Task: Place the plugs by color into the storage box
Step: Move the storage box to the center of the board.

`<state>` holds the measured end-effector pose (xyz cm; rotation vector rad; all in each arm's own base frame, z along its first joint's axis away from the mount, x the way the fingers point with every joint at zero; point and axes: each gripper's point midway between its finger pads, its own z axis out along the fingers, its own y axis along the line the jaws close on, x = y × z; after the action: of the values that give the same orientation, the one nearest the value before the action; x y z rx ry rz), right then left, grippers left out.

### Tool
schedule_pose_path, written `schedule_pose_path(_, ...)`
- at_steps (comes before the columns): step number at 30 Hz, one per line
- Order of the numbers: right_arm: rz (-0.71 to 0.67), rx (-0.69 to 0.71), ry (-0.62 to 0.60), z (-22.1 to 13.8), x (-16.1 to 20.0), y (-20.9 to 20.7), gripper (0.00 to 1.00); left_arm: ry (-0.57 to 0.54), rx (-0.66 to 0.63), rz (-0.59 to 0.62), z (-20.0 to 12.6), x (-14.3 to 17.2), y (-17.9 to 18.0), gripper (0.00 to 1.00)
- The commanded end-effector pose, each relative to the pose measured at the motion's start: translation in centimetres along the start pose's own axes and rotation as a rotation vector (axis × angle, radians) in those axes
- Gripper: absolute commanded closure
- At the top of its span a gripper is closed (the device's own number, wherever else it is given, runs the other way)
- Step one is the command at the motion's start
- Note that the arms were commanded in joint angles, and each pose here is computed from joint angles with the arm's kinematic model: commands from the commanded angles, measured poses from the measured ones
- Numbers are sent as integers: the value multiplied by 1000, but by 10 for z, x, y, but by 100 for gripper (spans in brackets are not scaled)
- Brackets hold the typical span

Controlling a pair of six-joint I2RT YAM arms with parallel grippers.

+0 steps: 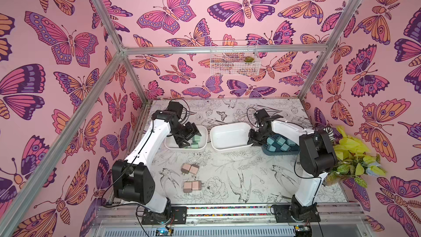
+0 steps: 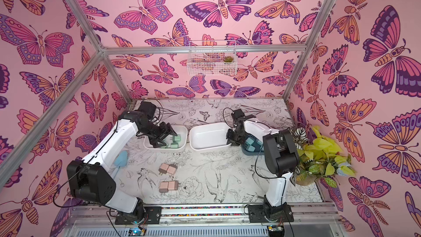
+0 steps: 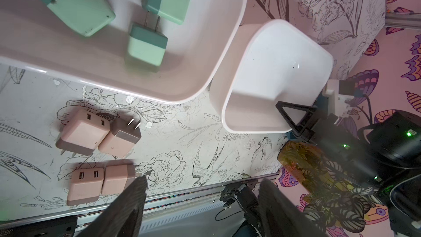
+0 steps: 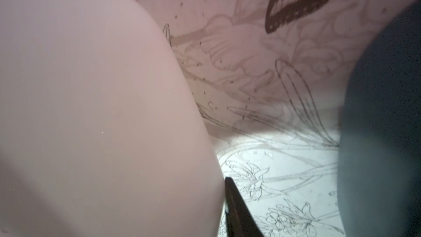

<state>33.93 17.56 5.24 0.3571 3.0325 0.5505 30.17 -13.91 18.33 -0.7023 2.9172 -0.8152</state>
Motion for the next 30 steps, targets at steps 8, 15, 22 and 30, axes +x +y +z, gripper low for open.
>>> schedule_pose_path(8,-5,41,-18,-1,43,2,65,-4,-19,23,-3,17,10,20)
schedule_pose_path(15,0,78,-30,-4,55,-8,54,10,-21,33,0,24,10,21)
schedule_pose_path(22,-50,87,-66,-21,63,-8,50,3,-16,35,-3,27,10,21)
schedule_pose_path(30,-124,129,-72,-34,79,-11,56,-2,-33,30,-1,29,16,21)
